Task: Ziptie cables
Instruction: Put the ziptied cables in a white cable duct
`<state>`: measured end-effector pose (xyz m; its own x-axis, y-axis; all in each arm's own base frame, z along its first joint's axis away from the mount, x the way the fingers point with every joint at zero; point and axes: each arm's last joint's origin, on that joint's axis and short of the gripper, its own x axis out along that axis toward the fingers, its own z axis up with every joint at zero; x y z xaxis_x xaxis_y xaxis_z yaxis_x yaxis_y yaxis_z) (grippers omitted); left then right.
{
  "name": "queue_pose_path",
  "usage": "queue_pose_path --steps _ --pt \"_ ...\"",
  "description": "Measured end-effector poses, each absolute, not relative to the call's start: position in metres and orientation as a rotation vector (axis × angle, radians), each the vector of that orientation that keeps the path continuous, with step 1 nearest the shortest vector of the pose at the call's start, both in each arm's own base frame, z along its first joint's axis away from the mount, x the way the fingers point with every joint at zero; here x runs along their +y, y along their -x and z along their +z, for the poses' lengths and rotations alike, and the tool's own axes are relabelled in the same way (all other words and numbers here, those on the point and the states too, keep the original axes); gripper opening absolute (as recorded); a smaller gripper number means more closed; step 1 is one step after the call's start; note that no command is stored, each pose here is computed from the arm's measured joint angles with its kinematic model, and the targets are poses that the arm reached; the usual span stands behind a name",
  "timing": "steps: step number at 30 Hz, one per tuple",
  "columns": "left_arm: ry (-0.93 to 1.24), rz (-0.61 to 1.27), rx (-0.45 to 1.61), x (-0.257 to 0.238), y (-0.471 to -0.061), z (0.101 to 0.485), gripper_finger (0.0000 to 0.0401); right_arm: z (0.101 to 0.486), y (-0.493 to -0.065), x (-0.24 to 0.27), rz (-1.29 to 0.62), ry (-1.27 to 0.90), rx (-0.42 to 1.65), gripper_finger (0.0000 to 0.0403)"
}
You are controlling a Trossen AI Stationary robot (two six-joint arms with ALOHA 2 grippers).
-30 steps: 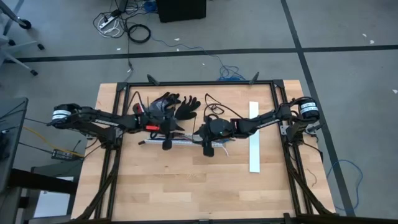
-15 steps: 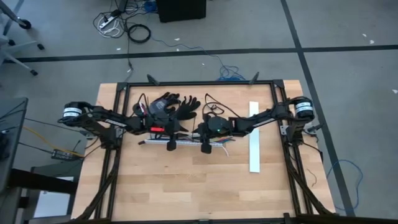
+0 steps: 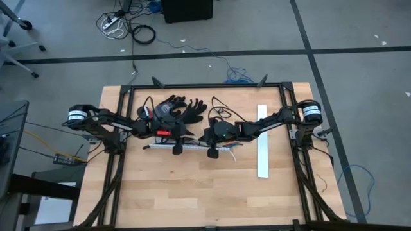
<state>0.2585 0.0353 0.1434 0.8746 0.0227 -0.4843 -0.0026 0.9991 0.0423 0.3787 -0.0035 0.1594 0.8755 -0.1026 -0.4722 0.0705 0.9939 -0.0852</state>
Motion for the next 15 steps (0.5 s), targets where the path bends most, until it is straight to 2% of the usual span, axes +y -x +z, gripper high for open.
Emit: queue_pose_path --steps 15 --pt "-0.068 -0.022 0.508 0.039 -0.258 0.142 0.0086 0.159 -0.378 -0.015 -0.121 0.063 0.504 0.0001"
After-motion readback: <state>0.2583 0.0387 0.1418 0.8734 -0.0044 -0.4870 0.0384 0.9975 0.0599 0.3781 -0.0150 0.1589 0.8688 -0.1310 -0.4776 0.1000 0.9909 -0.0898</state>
